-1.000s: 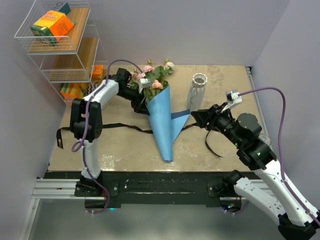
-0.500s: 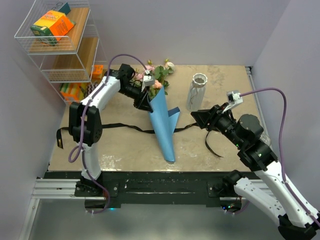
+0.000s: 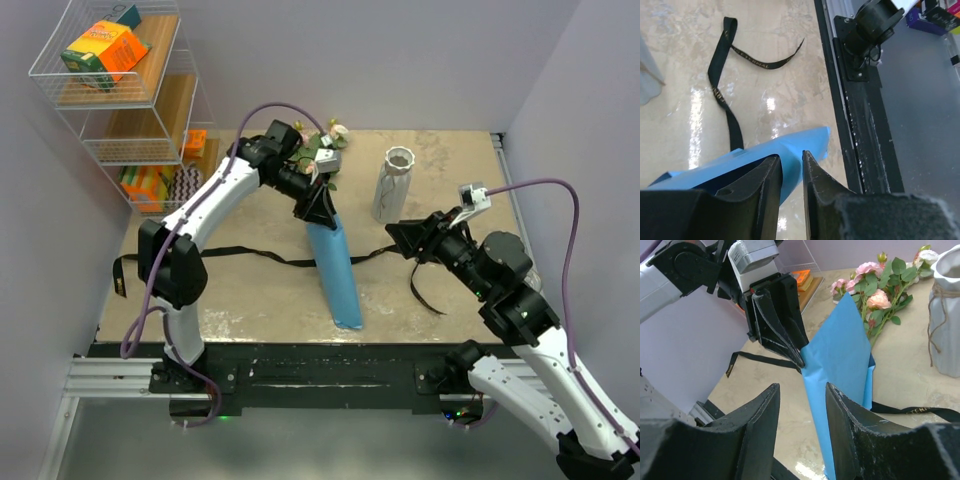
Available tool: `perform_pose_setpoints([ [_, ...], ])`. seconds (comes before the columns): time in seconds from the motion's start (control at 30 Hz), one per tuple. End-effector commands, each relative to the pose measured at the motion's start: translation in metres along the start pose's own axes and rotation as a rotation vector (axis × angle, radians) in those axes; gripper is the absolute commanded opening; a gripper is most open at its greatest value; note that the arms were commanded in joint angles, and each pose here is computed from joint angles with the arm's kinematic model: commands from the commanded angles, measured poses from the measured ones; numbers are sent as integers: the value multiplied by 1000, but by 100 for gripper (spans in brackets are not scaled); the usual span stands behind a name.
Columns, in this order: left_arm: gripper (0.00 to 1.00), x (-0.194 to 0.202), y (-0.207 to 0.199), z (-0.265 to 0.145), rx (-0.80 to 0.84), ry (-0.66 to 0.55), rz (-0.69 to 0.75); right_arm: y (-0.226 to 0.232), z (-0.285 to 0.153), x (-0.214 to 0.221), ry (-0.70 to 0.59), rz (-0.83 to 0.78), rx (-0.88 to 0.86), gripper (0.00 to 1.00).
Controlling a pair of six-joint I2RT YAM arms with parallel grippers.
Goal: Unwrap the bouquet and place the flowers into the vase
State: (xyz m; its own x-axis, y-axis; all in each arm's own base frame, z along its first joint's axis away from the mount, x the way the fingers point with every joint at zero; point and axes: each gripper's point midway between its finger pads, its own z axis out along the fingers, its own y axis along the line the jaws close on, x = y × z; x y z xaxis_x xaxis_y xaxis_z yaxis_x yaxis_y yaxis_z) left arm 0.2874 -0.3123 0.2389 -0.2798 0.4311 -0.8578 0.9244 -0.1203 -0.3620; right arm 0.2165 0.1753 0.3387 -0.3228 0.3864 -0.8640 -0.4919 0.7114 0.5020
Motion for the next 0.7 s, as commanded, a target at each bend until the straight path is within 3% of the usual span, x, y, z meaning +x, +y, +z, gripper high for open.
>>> perform_pose_setpoints([
  [0.0, 26, -57, -25, 15, 21, -82, 77, 10, -8, -26, -69, -1, -11, 45],
  [0.23, 24, -97, -28, 16, -69, -150, 70, 8, -9, -30, -81, -7, 5, 45],
  [0.3, 42, -96, -22, 16, -99, -146, 61, 7, -9, -29, -77, -8, 9, 46],
  [0.33, 62, -96, -17, 14, -132, -142, 56, 7, -8, -29, -76, -8, 10, 46],
  [0.43, 99, -92, -6, 6, -218, -124, 51, 7, -8, -29, -76, -9, 10, 46],
  [0.57, 100, -74, 16, -18, -318, -102, 39, 8, -8, -29, -78, -10, 2, 51],
  [0.67, 100, -38, 40, -43, -360, -65, 17, 8, -8, -29, -78, -14, 0, 52],
])
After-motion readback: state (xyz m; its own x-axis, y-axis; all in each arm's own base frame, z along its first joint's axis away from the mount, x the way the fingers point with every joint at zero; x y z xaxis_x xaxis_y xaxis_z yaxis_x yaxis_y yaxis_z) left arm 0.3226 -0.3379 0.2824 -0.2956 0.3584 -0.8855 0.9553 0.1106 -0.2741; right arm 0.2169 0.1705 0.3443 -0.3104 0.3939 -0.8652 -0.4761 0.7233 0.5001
